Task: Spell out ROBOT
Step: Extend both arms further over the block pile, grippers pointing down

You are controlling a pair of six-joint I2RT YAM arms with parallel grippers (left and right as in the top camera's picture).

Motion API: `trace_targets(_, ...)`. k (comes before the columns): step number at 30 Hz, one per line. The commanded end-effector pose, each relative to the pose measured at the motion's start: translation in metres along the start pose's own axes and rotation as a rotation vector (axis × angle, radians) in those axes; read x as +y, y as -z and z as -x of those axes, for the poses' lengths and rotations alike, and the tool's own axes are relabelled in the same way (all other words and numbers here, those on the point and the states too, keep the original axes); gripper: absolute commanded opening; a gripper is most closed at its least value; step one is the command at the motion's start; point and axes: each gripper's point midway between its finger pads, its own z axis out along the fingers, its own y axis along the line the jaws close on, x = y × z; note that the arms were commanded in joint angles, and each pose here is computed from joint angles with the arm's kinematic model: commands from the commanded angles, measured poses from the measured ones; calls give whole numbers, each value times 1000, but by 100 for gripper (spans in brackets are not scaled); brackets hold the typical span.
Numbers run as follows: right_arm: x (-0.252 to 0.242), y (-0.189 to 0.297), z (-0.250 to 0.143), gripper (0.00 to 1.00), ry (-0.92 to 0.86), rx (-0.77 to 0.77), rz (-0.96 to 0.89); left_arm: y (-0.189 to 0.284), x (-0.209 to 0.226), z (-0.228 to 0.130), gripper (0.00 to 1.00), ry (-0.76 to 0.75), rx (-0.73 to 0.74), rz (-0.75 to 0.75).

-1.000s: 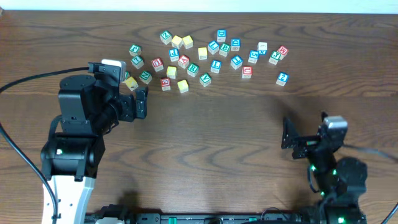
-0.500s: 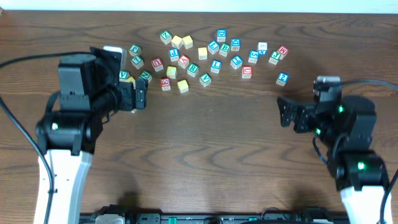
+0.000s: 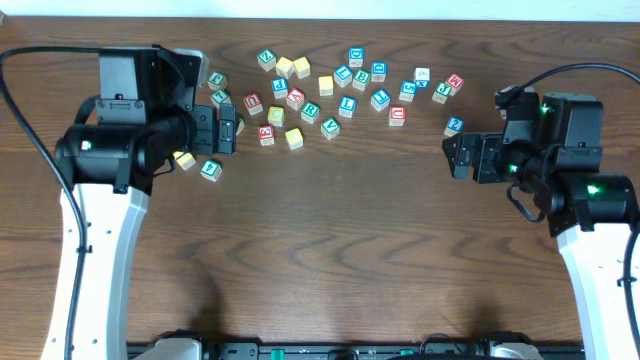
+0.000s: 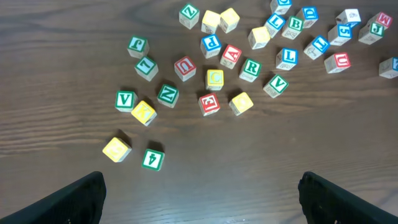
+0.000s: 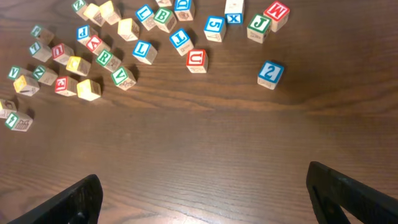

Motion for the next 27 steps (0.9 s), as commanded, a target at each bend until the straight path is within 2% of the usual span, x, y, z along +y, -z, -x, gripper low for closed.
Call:
trace_targets(1, 6, 5, 7, 99, 27, -15, 18, 6, 0, 8, 98, -17, -21, -2)
trace_targets(9, 19, 6, 2, 99, 17, 4, 92, 6, -1, 5, 97, 38, -10, -3)
trace_targets(17, 17, 1, 2, 99, 25, 12, 90, 6, 0, 4, 98, 38, -6, -3)
trace_targets(22, 13, -8, 0, 96, 3, 39, 83, 5, 0, 3, 98, 40, -1, -2)
trace_targets(27, 9, -19, -6, 95, -31, 101, 72, 1, 9, 2, 98, 105, 9, 48)
